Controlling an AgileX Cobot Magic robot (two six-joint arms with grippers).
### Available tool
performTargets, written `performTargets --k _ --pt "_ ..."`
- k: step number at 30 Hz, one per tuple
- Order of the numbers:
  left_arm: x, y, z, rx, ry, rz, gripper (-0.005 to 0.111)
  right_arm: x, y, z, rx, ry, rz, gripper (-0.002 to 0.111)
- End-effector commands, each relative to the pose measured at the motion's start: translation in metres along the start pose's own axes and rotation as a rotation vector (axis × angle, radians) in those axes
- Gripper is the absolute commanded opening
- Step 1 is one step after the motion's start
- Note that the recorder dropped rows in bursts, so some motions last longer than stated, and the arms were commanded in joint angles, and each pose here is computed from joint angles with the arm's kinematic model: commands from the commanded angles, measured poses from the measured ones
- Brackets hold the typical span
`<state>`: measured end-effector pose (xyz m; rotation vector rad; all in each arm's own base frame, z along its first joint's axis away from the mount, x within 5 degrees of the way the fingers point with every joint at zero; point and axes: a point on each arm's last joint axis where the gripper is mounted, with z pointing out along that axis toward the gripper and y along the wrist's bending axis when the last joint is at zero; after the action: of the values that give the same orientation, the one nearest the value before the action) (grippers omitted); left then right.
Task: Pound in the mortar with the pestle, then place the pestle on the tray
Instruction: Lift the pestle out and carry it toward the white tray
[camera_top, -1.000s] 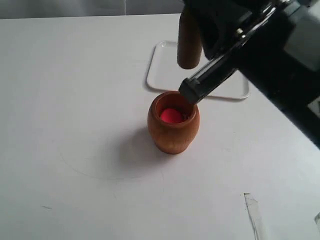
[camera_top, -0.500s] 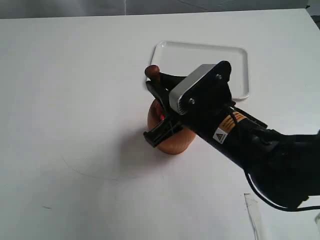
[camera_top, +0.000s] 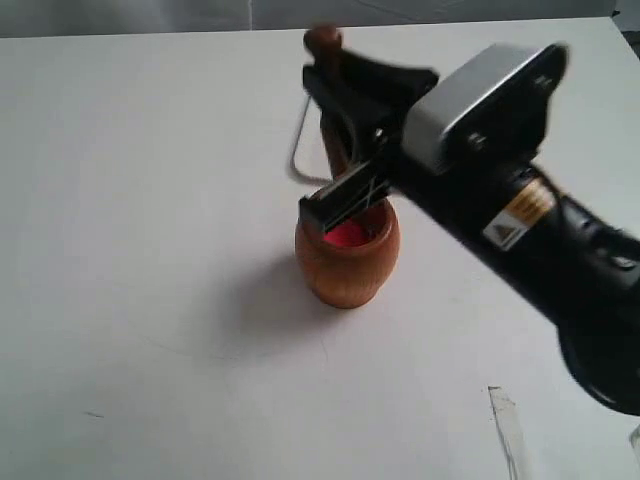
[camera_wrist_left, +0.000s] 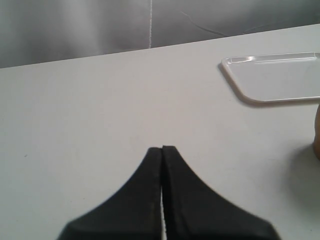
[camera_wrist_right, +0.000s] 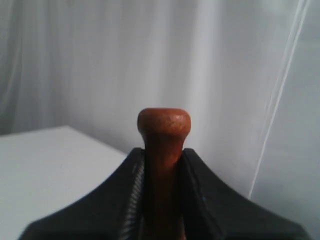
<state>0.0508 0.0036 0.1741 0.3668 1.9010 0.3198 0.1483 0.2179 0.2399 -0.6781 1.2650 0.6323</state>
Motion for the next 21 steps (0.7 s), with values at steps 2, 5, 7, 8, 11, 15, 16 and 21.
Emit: performTargets --k 2,5,7,8,11,15,16,21 --pt "0.0 -0.001 0.0 0.008 -0.007 -0.012 0.0 -0.075 -0.019 -0.013 0.098 -0.056 -0.151 0.0" --pt "0.0 -0.001 0.0 0.008 -0.007 -0.012 0.0 -0.095 -0.038 -0.01 0.199 0.067 -0.227 0.0" --pt "0.0 -0.001 0.0 0.008 -0.007 -0.012 0.0 -0.101 -0.054 -0.004 0.287 0.136 -0.238 0.0" --pt "0.0 -0.001 0.0 0.008 -0.007 -0.012 0.0 -0.102 -0.062 -0.001 0.319 0.164 -0.239 0.0" --pt "0.0 -0.001 0.0 0.008 -0.007 -0.012 0.0 -0.093 -0.083 0.013 0.349 0.258 -0.237 0.0" --pt "0.0 -0.001 0.0 0.008 -0.007 -0.012 0.0 -0.059 -0.11 0.04 0.276 0.464 -0.193 0.0" --pt "0.0 -0.001 0.0 0.008 -0.007 -0.012 0.0 -0.053 -0.114 0.044 0.261 0.498 -0.186 0.0" --pt "0.0 -0.001 0.0 0.008 -0.007 -0.012 0.0 0.006 -0.142 0.08 0.157 0.724 -0.088 0.0"
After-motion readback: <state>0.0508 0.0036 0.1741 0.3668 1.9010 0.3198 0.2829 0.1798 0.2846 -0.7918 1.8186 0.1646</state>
